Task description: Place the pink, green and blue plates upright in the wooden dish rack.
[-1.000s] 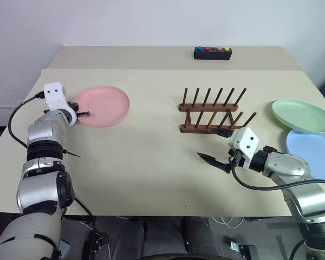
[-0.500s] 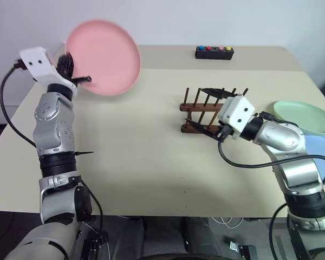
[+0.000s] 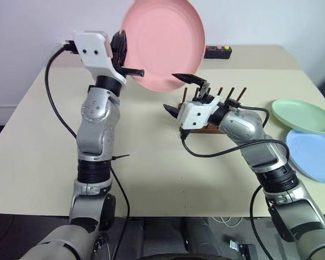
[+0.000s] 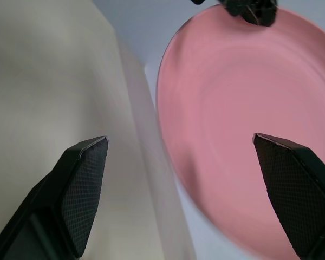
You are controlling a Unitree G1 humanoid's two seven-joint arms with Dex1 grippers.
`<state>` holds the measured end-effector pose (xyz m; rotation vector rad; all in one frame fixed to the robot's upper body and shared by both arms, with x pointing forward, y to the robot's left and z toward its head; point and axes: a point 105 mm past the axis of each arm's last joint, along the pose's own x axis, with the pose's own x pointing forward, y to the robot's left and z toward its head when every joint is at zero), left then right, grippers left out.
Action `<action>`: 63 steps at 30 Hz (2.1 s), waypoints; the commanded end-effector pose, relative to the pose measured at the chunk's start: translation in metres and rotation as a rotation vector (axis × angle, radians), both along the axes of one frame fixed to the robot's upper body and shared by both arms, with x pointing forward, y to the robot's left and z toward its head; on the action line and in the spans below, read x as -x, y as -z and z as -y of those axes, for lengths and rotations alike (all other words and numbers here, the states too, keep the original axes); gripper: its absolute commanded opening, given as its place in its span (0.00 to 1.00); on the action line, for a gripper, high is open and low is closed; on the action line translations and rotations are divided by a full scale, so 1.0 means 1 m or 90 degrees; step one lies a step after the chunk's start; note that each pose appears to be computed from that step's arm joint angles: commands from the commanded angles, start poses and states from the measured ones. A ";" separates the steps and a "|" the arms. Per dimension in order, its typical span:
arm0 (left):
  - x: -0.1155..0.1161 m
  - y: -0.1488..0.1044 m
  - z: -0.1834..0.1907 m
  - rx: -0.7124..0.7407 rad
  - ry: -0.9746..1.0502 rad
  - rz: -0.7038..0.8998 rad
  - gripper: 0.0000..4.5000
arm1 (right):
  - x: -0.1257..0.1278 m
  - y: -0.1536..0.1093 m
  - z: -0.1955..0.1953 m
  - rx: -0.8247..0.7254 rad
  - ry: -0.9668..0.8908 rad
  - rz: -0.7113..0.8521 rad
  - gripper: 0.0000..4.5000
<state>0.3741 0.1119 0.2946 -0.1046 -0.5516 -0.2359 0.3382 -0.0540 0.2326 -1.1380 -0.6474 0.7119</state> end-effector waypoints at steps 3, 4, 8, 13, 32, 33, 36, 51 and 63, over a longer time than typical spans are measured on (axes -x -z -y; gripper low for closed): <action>0.015 -0.008 0.019 0.006 0.042 0.025 0.00 | 0.002 -0.003 -0.005 0.023 -0.009 0.044 0.92; 0.017 -0.006 0.022 0.007 0.048 0.023 0.00 | 0.001 -0.001 -0.004 0.030 -0.006 0.045 0.85; 0.017 -0.005 0.024 0.001 0.055 0.016 0.00 | -0.001 0.000 -0.001 0.036 0.002 0.051 0.44; 0.015 -0.006 0.021 0.016 0.059 0.010 0.00 | -0.002 -0.002 0.002 0.041 0.011 0.064 0.01; 0.015 -0.037 -0.066 0.220 -0.060 0.076 0.99 | -0.012 -0.026 0.044 0.028 0.082 0.108 0.00; 0.013 -0.035 -0.069 0.219 -0.060 0.069 0.99 | -0.012 -0.029 0.048 0.008 0.084 0.098 0.00; 0.005 -0.013 -0.066 0.086 -0.063 0.031 0.99 | -0.011 -0.040 0.069 -0.077 0.085 0.032 0.00; 0.058 0.140 0.020 -0.300 0.374 -0.217 0.99 | 0.015 -0.043 0.155 -0.417 -0.032 -0.410 0.00; 0.074 0.169 0.034 -0.346 0.435 -0.257 0.99 | 0.022 -0.040 0.162 -0.604 -0.110 -0.558 0.00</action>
